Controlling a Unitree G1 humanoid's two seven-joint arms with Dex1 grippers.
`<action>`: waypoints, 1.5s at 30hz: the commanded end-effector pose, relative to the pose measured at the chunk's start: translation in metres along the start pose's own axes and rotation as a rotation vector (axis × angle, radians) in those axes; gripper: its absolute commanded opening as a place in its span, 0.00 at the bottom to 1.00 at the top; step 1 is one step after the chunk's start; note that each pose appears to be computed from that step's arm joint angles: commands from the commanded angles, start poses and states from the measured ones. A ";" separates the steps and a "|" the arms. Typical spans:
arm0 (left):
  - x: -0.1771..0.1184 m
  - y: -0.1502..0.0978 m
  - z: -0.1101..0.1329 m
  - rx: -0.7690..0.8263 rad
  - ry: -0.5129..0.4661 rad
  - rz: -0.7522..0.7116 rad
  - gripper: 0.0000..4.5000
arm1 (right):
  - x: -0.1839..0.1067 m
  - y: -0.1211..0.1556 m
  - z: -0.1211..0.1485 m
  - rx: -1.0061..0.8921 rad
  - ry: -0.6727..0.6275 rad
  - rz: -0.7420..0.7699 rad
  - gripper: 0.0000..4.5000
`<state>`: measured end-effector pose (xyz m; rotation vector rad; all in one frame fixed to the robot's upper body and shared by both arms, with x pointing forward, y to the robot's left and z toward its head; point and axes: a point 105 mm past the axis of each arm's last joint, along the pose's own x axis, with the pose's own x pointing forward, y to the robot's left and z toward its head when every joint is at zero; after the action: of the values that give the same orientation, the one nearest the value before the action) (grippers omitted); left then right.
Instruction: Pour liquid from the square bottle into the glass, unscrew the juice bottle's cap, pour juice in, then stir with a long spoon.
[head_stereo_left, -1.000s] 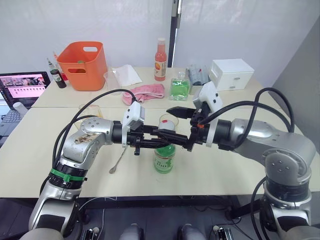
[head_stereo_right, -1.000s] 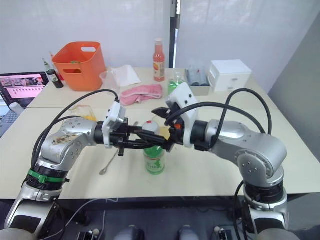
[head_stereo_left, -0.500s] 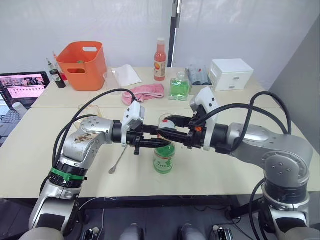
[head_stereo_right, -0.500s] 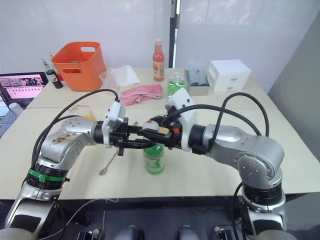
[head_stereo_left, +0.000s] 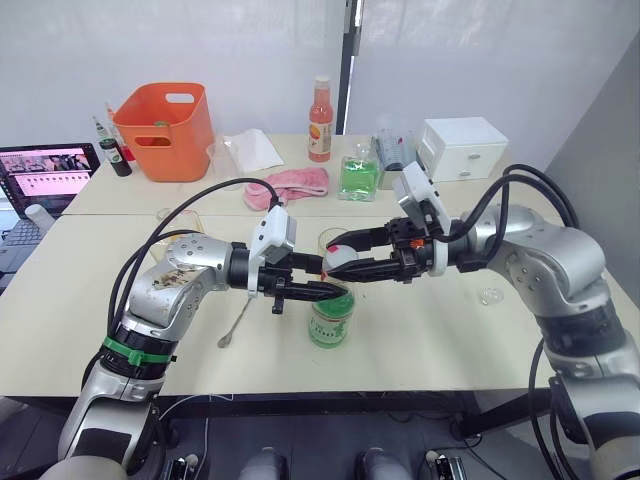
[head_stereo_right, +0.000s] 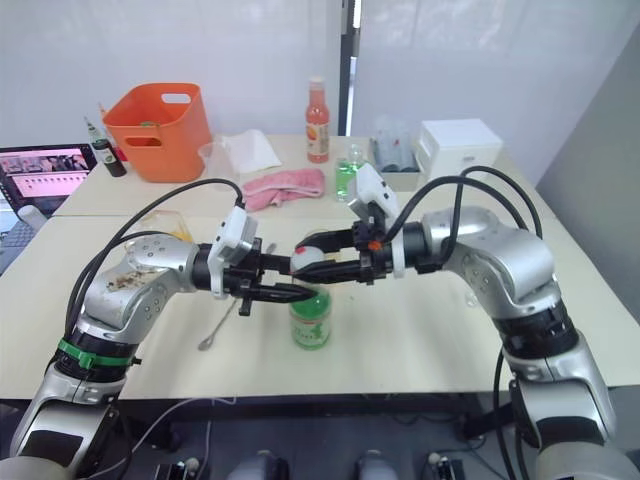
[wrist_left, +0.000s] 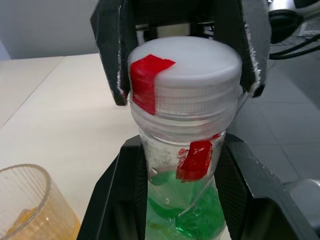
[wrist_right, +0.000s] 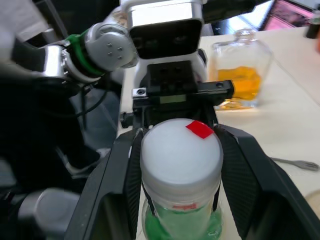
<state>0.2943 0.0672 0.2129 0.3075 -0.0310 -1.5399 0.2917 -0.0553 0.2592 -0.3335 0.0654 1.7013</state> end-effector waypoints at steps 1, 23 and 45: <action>-0.004 -0.002 -0.010 -0.056 0.026 -0.003 0.32 | -0.002 -0.009 -0.006 -0.033 0.100 0.190 0.38; -0.005 0.008 -0.012 -0.061 0.015 0.014 0.32 | -0.011 0.019 0.020 -0.024 -0.056 -0.356 1.00; -0.001 0.003 -0.011 -0.063 0.010 -0.006 0.32 | 0.003 0.016 0.007 0.165 -0.107 -0.631 0.83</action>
<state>0.3035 0.0715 0.2113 0.2576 -0.0155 -1.5240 0.2772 -0.0526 0.2538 -0.1154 0.0649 1.0771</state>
